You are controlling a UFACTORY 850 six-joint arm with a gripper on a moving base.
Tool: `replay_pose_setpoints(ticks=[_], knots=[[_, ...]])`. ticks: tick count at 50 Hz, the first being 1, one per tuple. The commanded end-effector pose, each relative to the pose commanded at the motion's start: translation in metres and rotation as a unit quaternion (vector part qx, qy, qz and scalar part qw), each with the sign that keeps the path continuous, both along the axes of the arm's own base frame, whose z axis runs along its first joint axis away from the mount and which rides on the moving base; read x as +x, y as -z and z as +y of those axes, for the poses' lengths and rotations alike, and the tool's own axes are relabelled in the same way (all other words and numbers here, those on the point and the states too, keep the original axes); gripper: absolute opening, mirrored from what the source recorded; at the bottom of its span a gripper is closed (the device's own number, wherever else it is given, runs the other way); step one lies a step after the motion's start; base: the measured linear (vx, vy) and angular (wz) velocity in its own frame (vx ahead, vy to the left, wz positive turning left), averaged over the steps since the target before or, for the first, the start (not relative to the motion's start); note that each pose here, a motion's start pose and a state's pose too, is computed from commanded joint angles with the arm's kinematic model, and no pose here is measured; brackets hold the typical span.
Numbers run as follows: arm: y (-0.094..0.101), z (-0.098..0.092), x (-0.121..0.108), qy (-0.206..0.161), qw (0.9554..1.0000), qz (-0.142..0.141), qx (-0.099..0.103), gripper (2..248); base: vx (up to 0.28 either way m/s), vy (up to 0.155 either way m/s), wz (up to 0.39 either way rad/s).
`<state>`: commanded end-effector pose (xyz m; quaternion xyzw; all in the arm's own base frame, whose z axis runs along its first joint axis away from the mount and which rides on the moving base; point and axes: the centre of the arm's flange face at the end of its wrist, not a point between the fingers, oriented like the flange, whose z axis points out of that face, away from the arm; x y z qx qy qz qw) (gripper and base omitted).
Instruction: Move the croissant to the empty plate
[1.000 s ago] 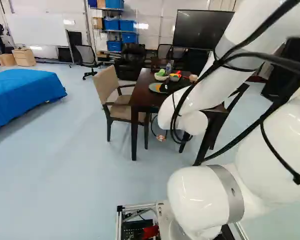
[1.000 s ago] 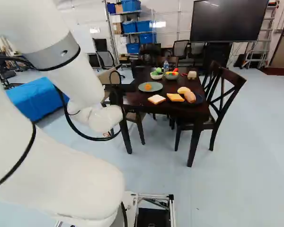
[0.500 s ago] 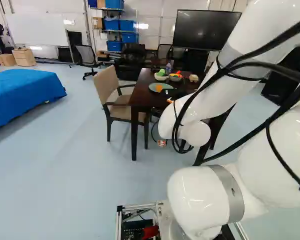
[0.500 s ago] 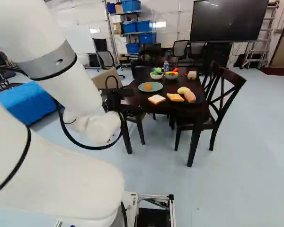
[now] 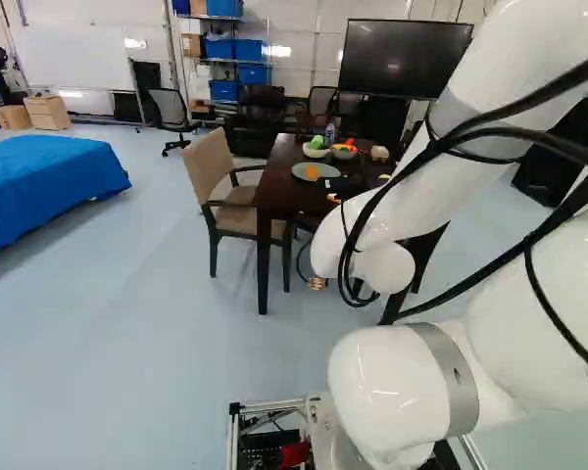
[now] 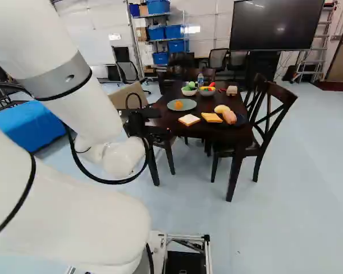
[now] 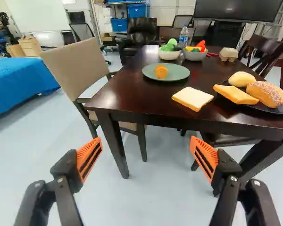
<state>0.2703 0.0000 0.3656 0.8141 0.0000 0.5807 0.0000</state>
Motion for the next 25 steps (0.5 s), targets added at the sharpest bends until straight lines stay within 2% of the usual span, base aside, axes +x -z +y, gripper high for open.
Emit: replay_pose_setpoints(ticks=[25], knots=[[0.0000, 0.0000, 0.0000, 0.000, 1.0000, 0.000, 0.000, 247, 0.000, 0.000, 0.000]])
